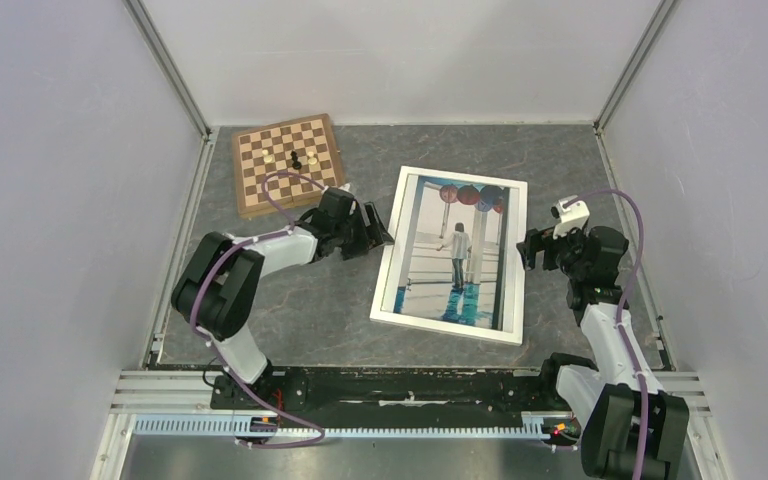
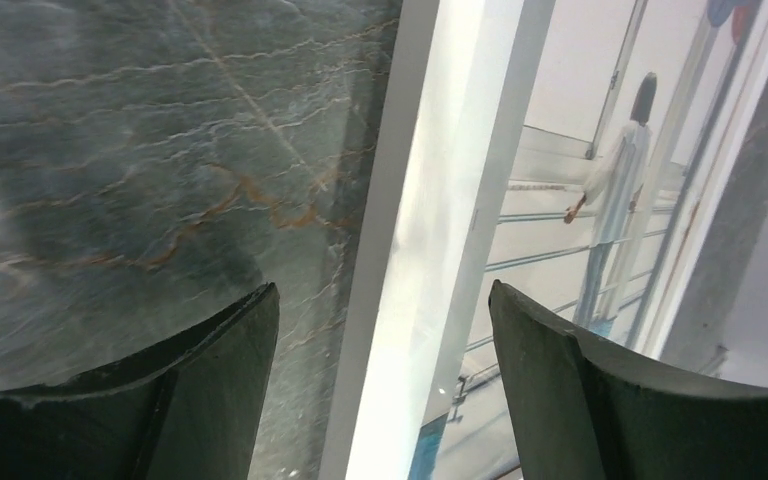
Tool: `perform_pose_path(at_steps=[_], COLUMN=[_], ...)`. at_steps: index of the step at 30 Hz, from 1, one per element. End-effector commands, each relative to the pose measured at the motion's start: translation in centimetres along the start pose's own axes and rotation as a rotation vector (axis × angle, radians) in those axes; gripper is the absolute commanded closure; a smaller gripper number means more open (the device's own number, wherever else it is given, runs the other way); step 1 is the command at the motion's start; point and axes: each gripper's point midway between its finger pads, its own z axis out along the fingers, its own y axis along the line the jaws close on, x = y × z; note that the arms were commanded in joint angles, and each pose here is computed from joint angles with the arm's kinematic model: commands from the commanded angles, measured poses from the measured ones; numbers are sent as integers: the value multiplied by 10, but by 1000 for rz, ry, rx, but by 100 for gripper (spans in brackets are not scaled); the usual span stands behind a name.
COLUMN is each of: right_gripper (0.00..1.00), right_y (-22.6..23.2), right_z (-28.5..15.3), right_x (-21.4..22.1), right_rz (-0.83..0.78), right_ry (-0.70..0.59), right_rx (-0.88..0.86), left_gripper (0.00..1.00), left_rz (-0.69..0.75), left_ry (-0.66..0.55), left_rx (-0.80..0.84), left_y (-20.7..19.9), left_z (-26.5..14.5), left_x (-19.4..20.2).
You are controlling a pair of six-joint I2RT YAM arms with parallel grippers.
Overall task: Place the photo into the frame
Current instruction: Turn over the photo frame at the center of the board.
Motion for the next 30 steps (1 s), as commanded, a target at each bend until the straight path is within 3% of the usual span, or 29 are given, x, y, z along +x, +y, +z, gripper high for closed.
perform_pose_path(at_steps=[1, 8, 20, 30], right_gripper=[12, 12, 13, 14], right_y=[-18, -30, -21, -24], right_z=[1, 3, 15, 25], right_x=[-2, 17, 49, 55], right_rz=[-17, 12, 67, 77], right_ry=[28, 112, 203, 233], right_rx=[83, 141, 83, 65], left_gripper=[17, 17, 17, 18], left_rz=[141, 171, 147, 140], left_ry=[-67, -3, 118, 176], left_rx=[-62, -20, 82, 123], left_y=[3, -2, -12, -30], left_z=[-25, -23, 3, -5], left_x=[-19, -7, 28, 58])
